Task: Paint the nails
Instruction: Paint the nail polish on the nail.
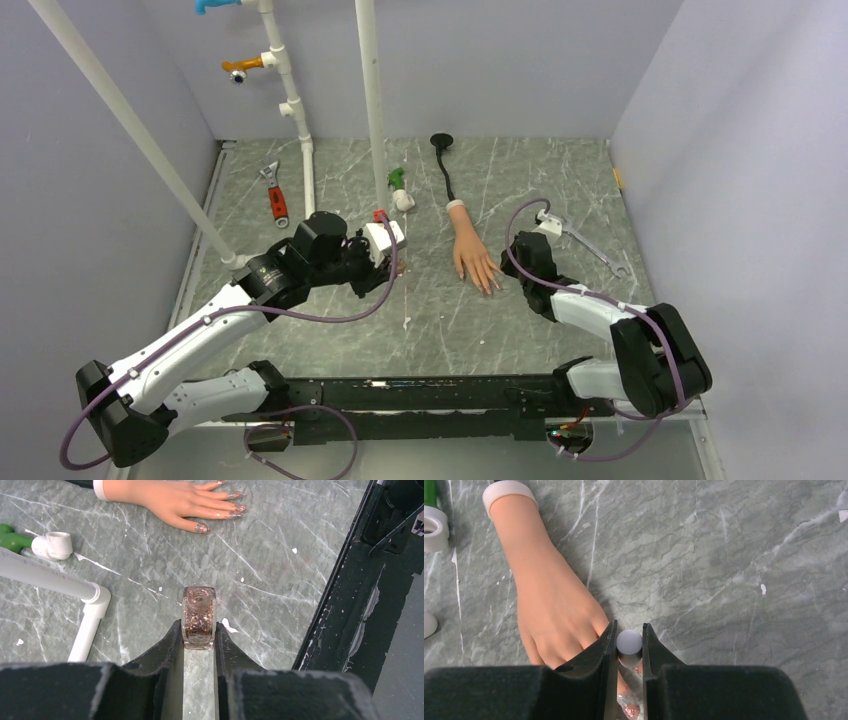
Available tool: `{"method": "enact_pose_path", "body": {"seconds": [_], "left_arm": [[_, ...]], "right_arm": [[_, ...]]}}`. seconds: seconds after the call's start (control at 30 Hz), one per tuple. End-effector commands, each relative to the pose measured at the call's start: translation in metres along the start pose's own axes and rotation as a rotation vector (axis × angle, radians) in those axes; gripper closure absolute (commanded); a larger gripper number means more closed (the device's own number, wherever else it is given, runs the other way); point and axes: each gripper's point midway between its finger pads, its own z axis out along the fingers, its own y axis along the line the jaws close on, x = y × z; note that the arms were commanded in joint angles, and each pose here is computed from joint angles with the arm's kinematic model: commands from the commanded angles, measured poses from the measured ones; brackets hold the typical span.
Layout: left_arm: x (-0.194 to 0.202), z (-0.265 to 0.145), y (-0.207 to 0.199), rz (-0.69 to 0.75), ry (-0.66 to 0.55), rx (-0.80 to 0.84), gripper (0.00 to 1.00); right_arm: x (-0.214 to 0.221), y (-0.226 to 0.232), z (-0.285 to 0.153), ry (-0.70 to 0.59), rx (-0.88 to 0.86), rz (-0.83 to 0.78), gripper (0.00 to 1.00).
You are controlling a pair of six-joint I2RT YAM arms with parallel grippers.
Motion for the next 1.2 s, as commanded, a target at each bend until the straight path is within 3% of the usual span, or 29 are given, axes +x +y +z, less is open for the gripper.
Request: {"method": "enact_pose_path", "body": {"seconds": [0.0, 0.77, 1.17], "left_arm": [[-0.029, -0.01, 0.002, 0.031, -0.078, -0.016, 1.0], [-0.027, -0.007, 0.003, 0.027, -0.067, -0.016, 1.0], [-0.027, -0.008, 0.002, 0.028, -0.068, -0.014, 1.0]], "right_arm": [[-0.018, 0.007, -0.002, -0.057, -0.022, 0.028, 1.0], [0.007, -0.014, -0.011, -0.01, 0.012, 0.027, 1.0], [-0.009, -0.009, -0.009, -0.054, 0.016, 0.027, 1.0]]}}
